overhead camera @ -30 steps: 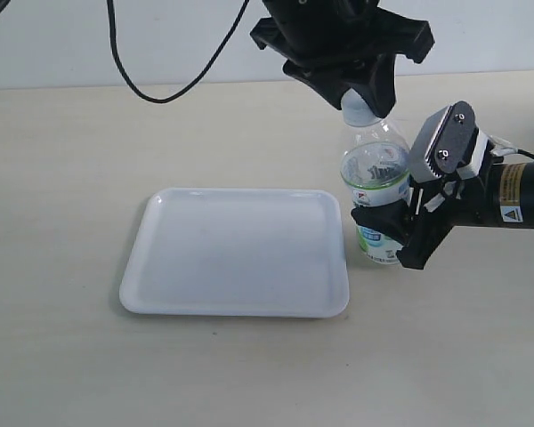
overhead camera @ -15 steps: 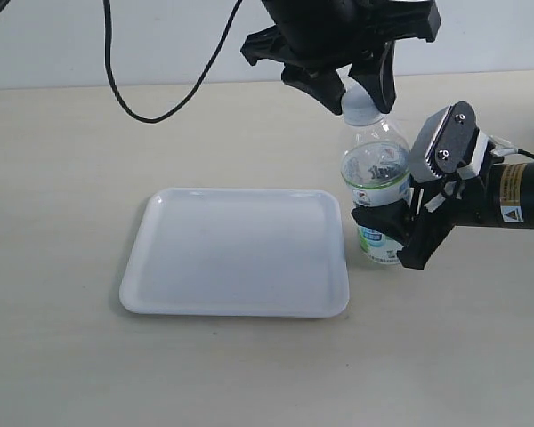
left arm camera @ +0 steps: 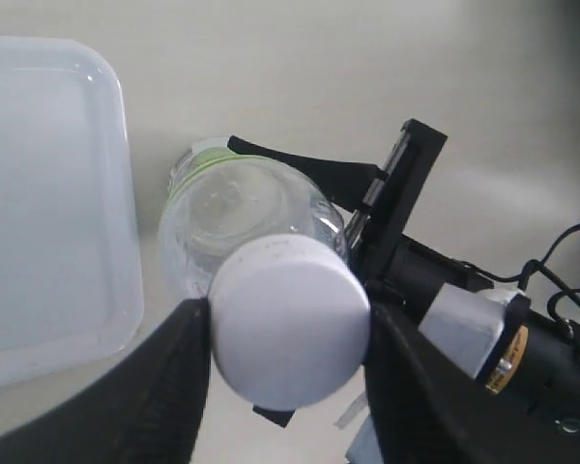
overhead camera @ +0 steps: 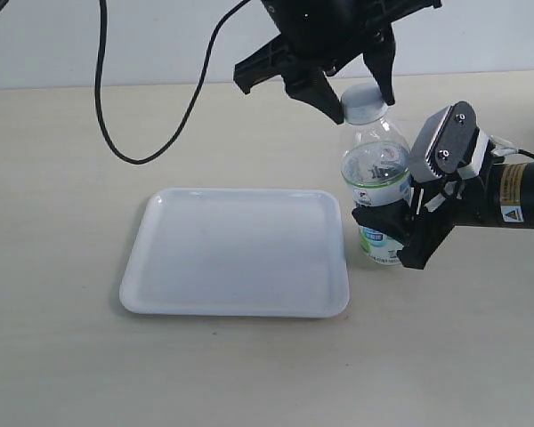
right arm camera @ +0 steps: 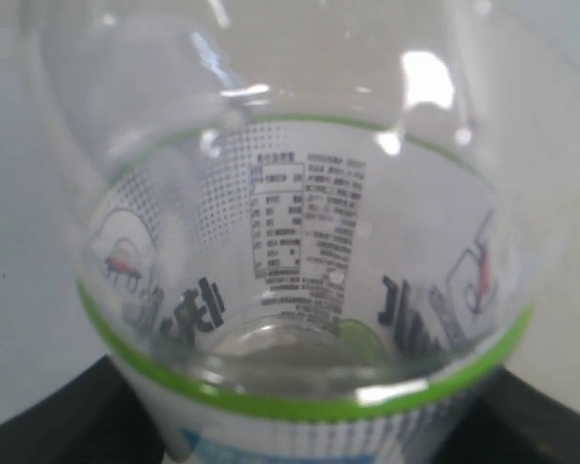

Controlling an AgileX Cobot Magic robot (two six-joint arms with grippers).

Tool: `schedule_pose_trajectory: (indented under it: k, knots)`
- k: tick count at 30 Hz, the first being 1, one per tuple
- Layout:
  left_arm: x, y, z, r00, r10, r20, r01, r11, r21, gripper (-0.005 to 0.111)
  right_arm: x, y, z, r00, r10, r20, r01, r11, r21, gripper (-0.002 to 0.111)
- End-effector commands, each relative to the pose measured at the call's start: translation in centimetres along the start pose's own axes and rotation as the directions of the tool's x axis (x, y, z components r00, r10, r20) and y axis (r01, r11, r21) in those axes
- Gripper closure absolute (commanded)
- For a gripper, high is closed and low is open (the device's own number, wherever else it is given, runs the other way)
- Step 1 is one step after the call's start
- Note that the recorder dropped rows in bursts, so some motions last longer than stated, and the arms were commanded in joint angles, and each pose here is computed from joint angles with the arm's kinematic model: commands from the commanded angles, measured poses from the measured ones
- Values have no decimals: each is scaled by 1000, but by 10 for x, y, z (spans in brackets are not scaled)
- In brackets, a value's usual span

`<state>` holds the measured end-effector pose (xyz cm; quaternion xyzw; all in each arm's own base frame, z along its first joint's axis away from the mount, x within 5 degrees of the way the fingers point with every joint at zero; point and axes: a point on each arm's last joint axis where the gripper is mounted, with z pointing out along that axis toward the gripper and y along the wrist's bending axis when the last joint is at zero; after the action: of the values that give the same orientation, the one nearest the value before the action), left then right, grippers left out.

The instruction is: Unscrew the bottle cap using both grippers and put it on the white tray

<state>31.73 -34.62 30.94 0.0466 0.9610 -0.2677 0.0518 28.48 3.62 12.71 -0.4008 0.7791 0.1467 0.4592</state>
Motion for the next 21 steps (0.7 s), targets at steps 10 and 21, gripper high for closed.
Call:
schedule_pose_trajectory:
  k: [10, 21]
  knots:
    - [1, -2, 2, 974, 226, 0, -226, 974, 20, 29, 1, -1, -1, 999, -22, -25, 22, 1000, 3, 108]
    - [-7, 8, -1, 709, 705, -4, -700, 703, -124, 3, 1, -1, -1, 1000, -13, -24, 14, 1000, 3, 108]
